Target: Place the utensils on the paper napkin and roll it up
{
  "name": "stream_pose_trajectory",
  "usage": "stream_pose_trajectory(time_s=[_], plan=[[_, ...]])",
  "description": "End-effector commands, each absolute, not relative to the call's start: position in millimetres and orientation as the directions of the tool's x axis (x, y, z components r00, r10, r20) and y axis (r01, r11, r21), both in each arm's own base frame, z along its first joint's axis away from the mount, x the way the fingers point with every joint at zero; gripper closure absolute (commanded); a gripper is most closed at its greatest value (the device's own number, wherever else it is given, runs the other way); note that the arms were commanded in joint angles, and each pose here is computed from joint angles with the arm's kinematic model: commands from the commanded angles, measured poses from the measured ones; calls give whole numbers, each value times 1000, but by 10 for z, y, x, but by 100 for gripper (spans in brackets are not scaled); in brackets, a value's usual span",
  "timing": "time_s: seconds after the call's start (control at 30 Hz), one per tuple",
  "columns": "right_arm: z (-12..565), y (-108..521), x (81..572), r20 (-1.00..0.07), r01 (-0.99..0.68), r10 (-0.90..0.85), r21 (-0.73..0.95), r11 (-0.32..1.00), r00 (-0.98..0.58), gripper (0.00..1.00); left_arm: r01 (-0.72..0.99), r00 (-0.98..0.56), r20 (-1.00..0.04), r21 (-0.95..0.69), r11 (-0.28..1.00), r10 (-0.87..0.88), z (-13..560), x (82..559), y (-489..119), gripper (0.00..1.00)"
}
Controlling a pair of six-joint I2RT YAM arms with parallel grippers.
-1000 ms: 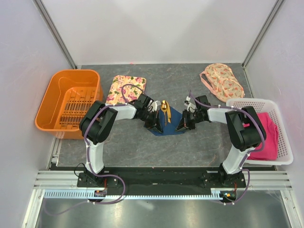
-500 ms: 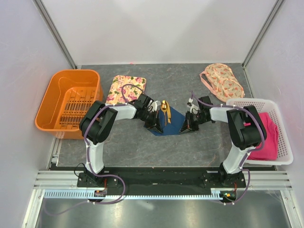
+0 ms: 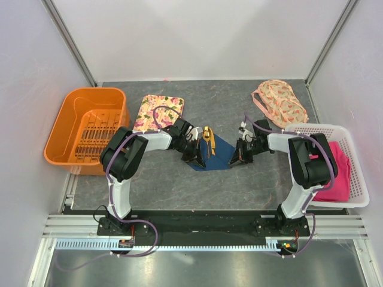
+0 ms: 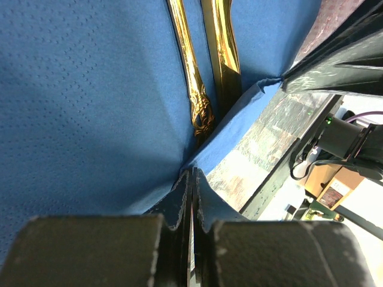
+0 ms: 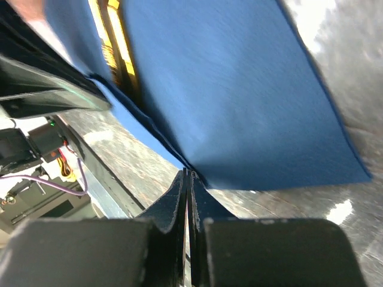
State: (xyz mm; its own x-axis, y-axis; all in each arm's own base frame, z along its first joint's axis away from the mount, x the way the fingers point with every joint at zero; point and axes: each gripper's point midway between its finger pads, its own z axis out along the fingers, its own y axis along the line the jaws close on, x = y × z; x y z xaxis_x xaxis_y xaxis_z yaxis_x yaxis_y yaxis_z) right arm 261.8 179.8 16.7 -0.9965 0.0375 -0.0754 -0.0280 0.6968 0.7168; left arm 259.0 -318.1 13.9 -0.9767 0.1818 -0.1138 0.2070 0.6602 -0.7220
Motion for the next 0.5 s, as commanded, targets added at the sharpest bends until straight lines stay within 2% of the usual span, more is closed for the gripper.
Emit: stream_pose_trajectory(time_s=[0.0, 0.23, 0.47], plan=[[638, 2019, 2915, -231, -162, 34, 773, 614, -972, 97, 201, -979, -109, -673, 712, 173, 23, 2614, -3086, 98], [748, 2340, 2928, -218, -157, 39, 807, 569, -975, 98, 206, -978, -112, -673, 711, 177, 30, 2607, -3080, 98], [461, 2386, 2961, -176, -118, 41, 795, 595, -984, 98, 215, -976, -123, -676, 705, 180, 64, 2615, -3089, 98]])
